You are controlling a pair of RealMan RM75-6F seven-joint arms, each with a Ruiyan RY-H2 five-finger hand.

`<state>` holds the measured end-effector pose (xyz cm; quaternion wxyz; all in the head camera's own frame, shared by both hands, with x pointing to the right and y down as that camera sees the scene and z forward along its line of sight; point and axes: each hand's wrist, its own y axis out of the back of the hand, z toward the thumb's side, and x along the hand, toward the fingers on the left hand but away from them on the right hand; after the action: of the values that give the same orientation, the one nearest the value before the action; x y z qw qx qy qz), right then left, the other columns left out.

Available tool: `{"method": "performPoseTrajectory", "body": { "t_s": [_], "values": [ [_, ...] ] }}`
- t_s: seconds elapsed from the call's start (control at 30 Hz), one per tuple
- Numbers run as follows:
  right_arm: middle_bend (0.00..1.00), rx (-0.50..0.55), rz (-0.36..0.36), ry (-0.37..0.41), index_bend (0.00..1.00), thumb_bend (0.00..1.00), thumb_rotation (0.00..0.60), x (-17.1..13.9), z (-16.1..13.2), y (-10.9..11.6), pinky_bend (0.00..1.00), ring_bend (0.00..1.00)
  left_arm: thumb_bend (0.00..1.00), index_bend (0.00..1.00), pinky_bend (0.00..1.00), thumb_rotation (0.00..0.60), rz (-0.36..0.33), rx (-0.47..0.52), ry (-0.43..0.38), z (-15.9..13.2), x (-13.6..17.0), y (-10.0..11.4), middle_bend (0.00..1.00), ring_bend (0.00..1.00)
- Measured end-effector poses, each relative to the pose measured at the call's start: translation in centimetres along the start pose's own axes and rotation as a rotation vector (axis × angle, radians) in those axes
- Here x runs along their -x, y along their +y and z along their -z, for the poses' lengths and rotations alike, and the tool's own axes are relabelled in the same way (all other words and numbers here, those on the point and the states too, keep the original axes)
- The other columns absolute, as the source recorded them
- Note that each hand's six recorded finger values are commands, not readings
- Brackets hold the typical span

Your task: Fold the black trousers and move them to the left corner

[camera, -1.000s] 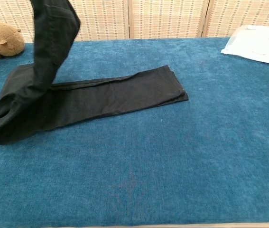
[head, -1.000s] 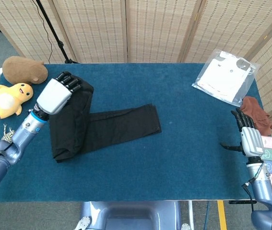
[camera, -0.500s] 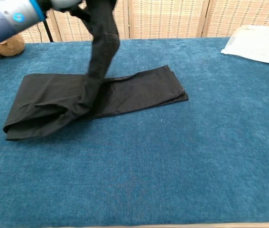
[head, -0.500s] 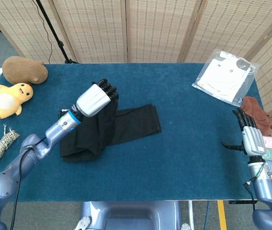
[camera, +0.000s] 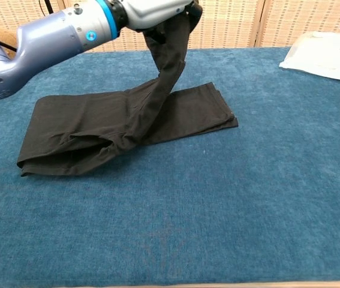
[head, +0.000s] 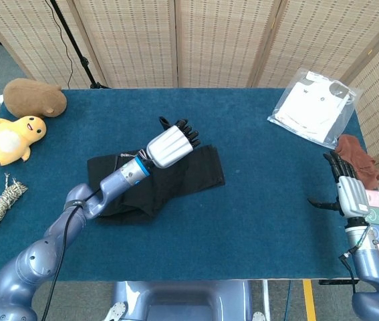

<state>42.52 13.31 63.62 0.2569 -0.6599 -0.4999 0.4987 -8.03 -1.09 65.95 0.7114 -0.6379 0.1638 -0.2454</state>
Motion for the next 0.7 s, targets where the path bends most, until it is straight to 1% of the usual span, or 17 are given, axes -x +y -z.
{"method": "performPoseTrajectory", "body": {
  "t_s": [0.1,0.2,0.27,0.3,0.37,0.43,0.5,0.53,0.57,0.63,0.7],
  "values": [
    [0.00,0.004,-0.002,0.001,0.00,0.00,0.600,0.0,0.0,0.0,0.01,0.00,0.54,0.81,0.34,0.600,-0.007,-0.014,-0.014,-1.0,-1.0,0.2,0.46,0.46],
    [0.00,0.008,-0.005,0.002,0.00,0.00,0.600,0.0,0.0,0.0,0.01,0.00,0.54,0.81,0.34,0.600,0.002,-0.026,-0.026,-1.9,-1.9,0.2,0.46,0.46],
    [0.00,0.010,-0.006,0.003,0.00,0.00,0.600,0.0,-0.1,0.0,0.01,0.00,0.54,0.78,0.34,0.600,0.012,-0.032,-0.029,-2.4,-2.3,0.0,0.45,0.44],
    [0.00,0.011,-0.007,0.004,0.00,0.00,0.600,0.0,-0.1,0.0,0.01,0.00,0.53,0.72,0.34,0.600,0.017,-0.036,-0.029,-2.7,-2.4,-0.1,0.41,0.40],
    [0.00,0.013,-0.007,0.006,0.00,0.00,0.600,0.0,-0.2,0.0,0.01,0.00,0.52,0.54,0.34,0.600,0.026,-0.045,-0.028,-3.2,-2.8,-0.3,0.30,0.31],
    [0.00,0.015,-0.008,0.008,0.00,0.00,0.600,-0.1,-0.2,0.0,0.01,0.00,0.48,0.23,0.32,0.600,0.033,-0.046,-0.025,-3.6,-3.0,-0.5,0.08,0.16],
    [0.00,0.017,-0.009,0.011,0.00,0.00,0.600,-0.1,-0.3,0.0,0.01,0.00,0.44,0.06,0.29,0.600,0.041,-0.036,-0.018,-3.9,-3.2,-0.7,0.00,0.08],
    [0.00,0.017,-0.010,0.012,0.00,0.00,0.600,-0.1,-0.3,0.0,0.01,0.00,0.42,0.01,0.28,0.600,0.045,-0.031,-0.013,-4.0,-3.2,-0.8,0.00,0.06],
    [0.00,0.017,-0.011,0.013,0.00,0.00,0.600,-0.1,-0.3,0.0,0.01,0.00,0.41,0.00,0.27,0.600,0.051,-0.024,-0.008,-4.1,-3.3,-0.9,0.00,0.04],
    [0.00,0.017,-0.014,0.017,0.00,0.00,0.600,-0.2,-0.4,-0.1,0.01,0.00,0.37,0.00,0.27,0.600,0.050,-0.009,0.003,-4.1,-3.5,-0.9,0.00,0.01],
    [0.00,0.015,-0.019,0.018,0.00,0.00,0.600,-0.2,-0.4,-0.2,0.01,0.00,0.34,0.00,0.27,0.600,0.040,0.015,0.016,-4.2,-3.7,-0.6,0.00,0.00]
  ]
}}
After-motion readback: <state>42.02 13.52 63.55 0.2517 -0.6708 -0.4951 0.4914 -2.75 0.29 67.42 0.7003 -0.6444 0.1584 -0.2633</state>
